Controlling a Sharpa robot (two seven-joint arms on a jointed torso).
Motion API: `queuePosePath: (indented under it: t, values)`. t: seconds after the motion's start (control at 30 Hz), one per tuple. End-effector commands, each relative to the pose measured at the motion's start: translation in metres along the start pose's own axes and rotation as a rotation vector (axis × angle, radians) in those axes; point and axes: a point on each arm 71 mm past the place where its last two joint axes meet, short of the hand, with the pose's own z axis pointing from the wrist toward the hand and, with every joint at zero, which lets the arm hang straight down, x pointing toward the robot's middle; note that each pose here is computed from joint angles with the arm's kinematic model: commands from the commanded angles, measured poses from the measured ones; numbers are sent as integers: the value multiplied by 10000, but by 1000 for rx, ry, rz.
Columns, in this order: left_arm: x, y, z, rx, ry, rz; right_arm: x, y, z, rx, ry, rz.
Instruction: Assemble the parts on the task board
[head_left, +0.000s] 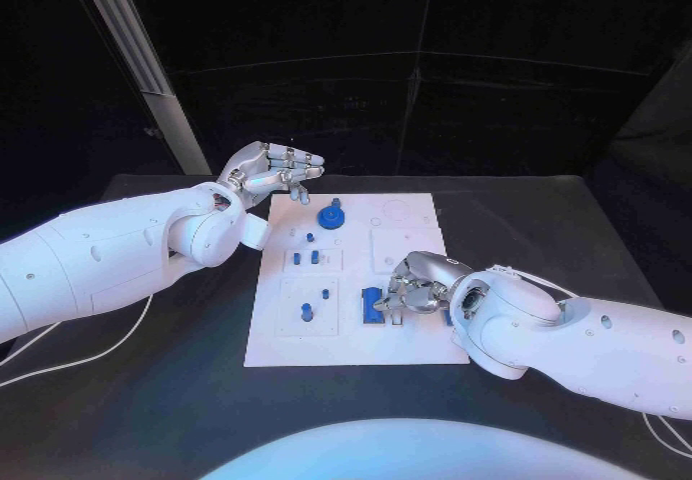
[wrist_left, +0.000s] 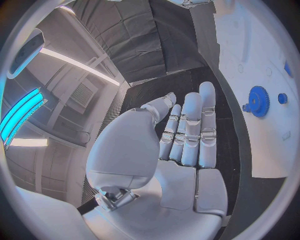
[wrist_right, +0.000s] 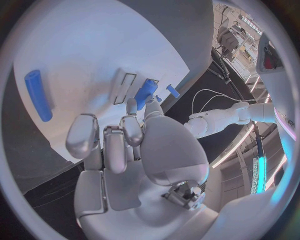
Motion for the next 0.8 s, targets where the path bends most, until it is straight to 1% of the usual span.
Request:
queuePosePath:
  t: [0.03, 0.2, 0.33, 0.43, 0.57, 0.67, 0.8]
  values:
    - [2, -9, 0, 4, 9, -5, -20, 14, -14, -23, -16, -6]
    - [0, -9, -1, 5, 9, -5, -60, 8, -68, -59, -44, 33]
    - [-7, -8, -4, 4, 7, -4, -129, -115, -152, -66, -65, 109]
    - [-13, -7, -7, 4, 6, -4, -191, -266, -227, -40, -64, 149]
    - [-23, -3, -13, 4, 5, -4, -290, -495, -330, 8, -61, 162]
    - [-29, 0, -18, 3, 3, -3, -341, -643, -404, 46, -53, 138]
    - [-39, 4, -24, 2, 1, -3, -358, -791, -458, 95, -9, 64]
